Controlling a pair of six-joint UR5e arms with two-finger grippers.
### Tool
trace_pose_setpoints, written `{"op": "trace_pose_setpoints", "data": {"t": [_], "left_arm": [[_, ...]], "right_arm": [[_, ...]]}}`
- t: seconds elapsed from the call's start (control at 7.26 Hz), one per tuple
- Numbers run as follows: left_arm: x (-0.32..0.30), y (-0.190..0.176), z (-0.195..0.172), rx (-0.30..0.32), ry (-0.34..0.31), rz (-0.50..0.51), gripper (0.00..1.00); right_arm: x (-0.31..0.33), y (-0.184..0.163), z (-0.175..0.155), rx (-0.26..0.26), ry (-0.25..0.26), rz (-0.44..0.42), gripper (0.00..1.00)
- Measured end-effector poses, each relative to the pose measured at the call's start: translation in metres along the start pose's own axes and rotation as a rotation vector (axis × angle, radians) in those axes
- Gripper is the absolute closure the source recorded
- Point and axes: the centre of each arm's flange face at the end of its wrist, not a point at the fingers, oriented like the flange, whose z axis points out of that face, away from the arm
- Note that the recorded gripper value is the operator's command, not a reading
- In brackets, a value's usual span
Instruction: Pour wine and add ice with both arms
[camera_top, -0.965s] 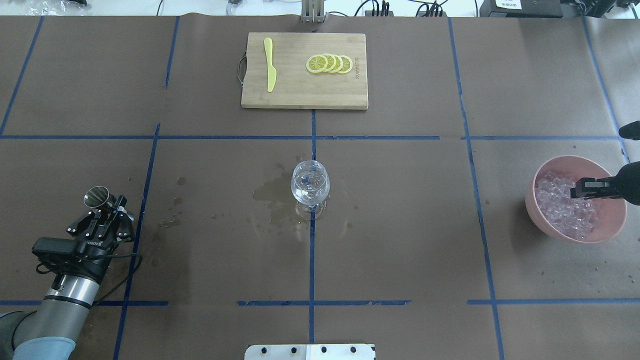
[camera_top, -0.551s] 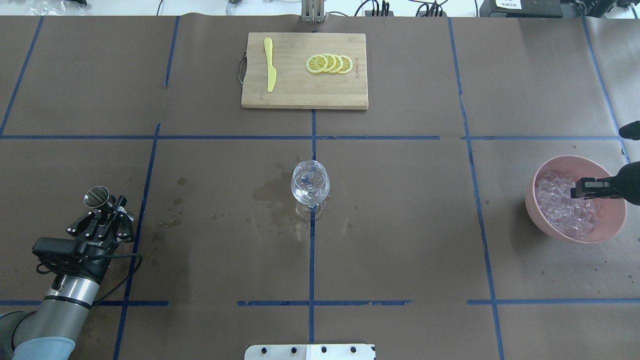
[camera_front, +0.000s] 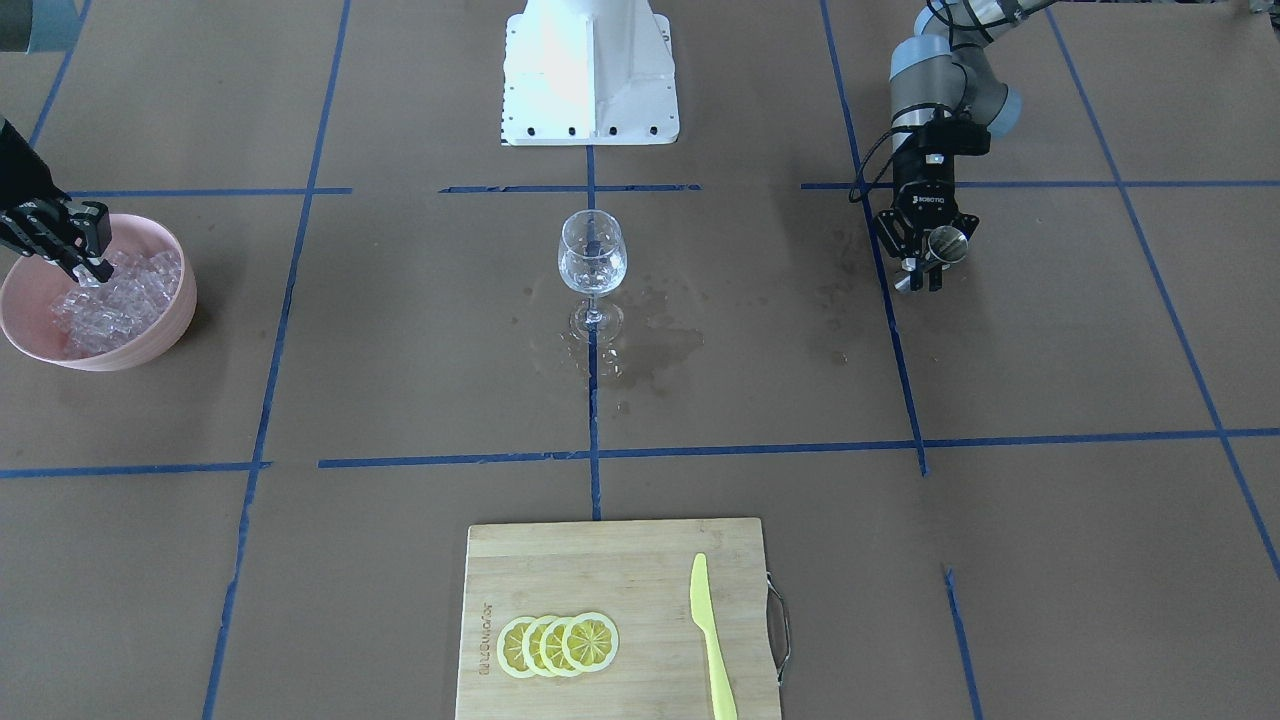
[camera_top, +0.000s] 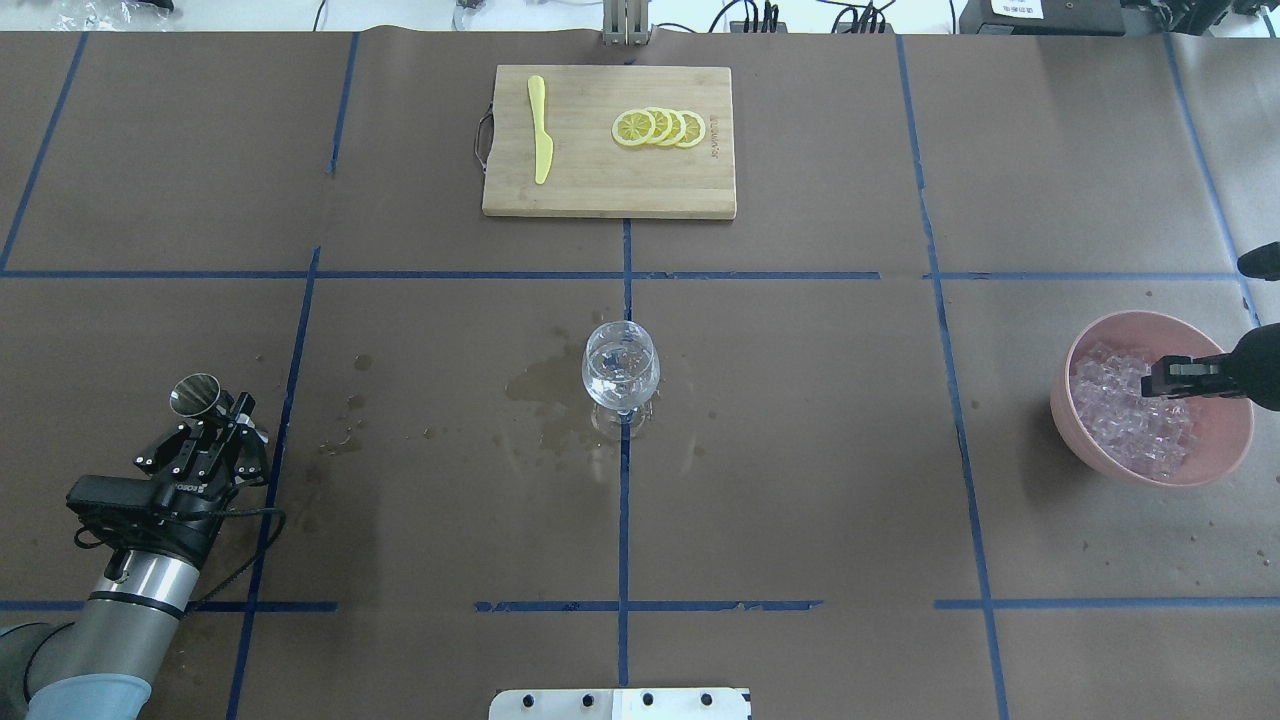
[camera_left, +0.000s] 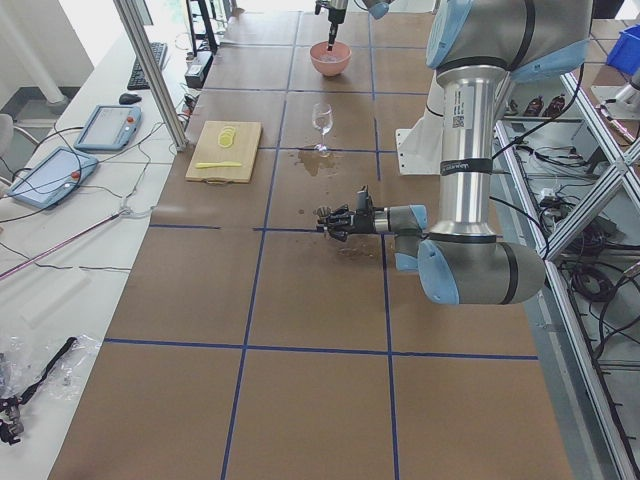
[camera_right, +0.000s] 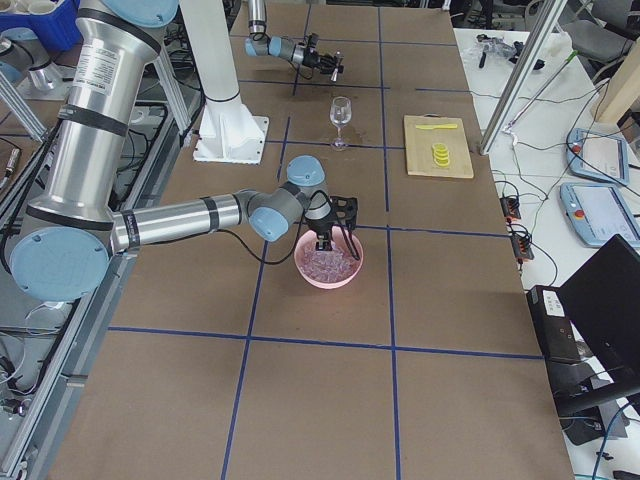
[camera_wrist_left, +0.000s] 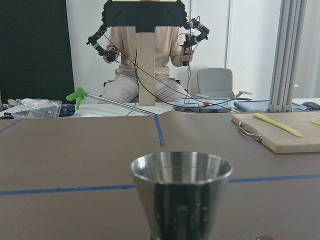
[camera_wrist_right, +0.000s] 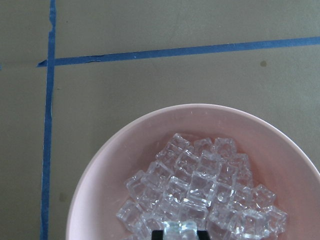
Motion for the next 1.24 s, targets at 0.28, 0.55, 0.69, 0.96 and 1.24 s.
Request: {"op": "trace_pose_setpoints", "data": {"t": [0.28,0.55,0.69,0.96,1.24], "left_arm": [[0.0,0.0,0.0,-0.002,0.001,0.001,0.71],[0.0,0.0,0.0,-0.003,0.001,0.002,0.68],[-0.001,0.0,0.0,-0.003,0.001,0.002,0.68],[-0.001,0.0,0.0,-0.002,0.0,0.002,0.67],[-0.001,0.001,0.0,-0.003,0.0,0.003,0.67]], "right_arm": [[0.0,0.0,0.0,0.0,-0.001,0.0,1.0],[0.0,0.0,0.0,0.001,-0.001,0.001,1.0],[-0.002,0.0,-0.001,0.002,-0.004,-0.001,1.0],[-0.013,-0.002,-0.01,0.012,-0.033,-0.015,1.0],[-0.031,-0.001,-0.028,0.029,-0.074,-0.036,1.0]]}}
